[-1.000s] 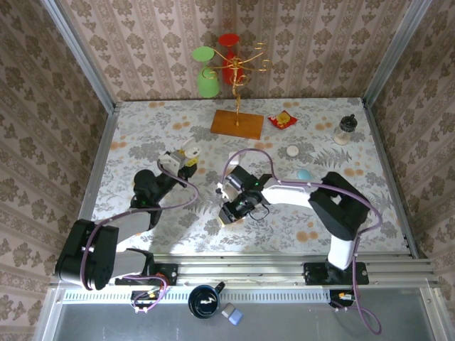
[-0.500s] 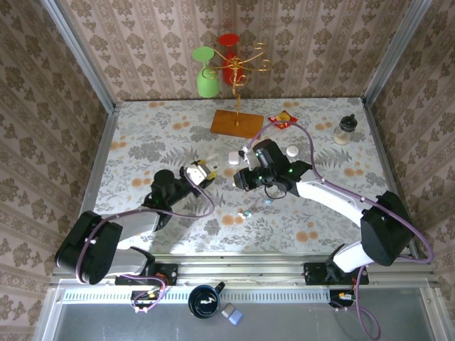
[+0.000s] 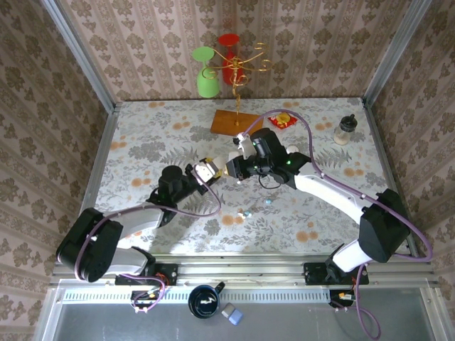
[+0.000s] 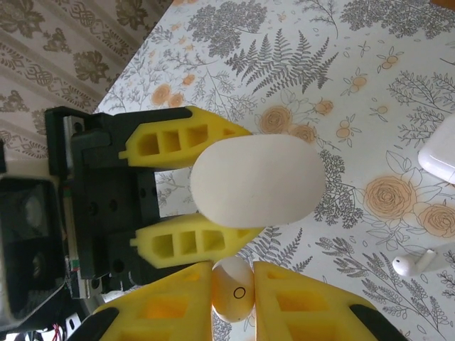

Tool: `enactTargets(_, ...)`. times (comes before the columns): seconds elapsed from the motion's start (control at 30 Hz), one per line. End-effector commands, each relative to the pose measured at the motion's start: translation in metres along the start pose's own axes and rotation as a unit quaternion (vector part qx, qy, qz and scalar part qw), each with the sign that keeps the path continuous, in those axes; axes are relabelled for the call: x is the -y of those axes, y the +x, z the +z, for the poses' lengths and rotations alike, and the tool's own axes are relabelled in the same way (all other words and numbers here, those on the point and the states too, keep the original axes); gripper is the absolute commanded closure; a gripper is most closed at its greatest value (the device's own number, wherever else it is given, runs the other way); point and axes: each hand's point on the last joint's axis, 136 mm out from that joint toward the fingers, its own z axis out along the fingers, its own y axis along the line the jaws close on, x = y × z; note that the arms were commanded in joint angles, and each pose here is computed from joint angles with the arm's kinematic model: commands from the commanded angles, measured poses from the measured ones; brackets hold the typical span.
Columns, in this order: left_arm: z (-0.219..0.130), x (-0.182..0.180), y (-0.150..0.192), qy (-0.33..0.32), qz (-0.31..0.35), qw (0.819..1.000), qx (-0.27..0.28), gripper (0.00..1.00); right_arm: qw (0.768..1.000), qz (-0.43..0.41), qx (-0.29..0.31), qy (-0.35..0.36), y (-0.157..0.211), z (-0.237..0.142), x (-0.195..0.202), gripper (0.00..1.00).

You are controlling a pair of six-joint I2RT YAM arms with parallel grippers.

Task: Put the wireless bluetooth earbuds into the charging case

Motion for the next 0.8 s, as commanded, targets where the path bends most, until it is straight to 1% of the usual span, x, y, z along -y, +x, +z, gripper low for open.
enactTargets(0.0, 0.004, -0.014, -0.005, -0.013, -0.063, 0.998, 0.007, 0.73, 1.000, 0.010, 0.006, 0.001, 0.000, -0.007, 0.005, 0.80)
enactTargets(0.1, 0.000, -0.018, -0.008, -0.013, -0.101, 0.994, 0.032, 0.73, 0.999, 0.030, -0.011, 0.018, 0.018, -0.007, 0.021, 0.80)
enactTargets(0.23, -0.007, -0.022, -0.014, 0.000, -0.134, 0.989, 0.060, 0.73, 0.995, 0.071, -0.045, 0.054, 0.058, 0.000, 0.053, 0.80)
enactTargets(0.37, -0.012, -0.019, -0.022, 0.021, -0.142, 0.987, 0.077, 0.73, 0.986, 0.114, -0.080, 0.090, 0.102, 0.007, 0.084, 0.80)
enactTargets(0.5, -0.015, -0.011, -0.030, 0.047, -0.142, 0.985, 0.089, 0.73, 0.978, 0.141, -0.109, 0.109, 0.138, 0.014, 0.102, 0.79)
enactTargets(0.67, -0.018, -0.006, -0.035, 0.064, -0.145, 0.983, 0.095, 0.73, 0.972, 0.161, -0.123, 0.118, 0.161, 0.024, 0.114, 0.79)
enactTargets(0.73, -0.018, -0.005, -0.037, 0.066, -0.147, 0.982, 0.097, 0.73, 0.972, 0.161, -0.123, 0.119, 0.161, 0.025, 0.115, 0.76)
enactTargets(0.77, -0.018, -0.005, -0.037, 0.066, -0.148, 0.982, 0.097, 0.73, 0.972, 0.159, -0.120, 0.121, 0.159, 0.024, 0.115, 0.73)
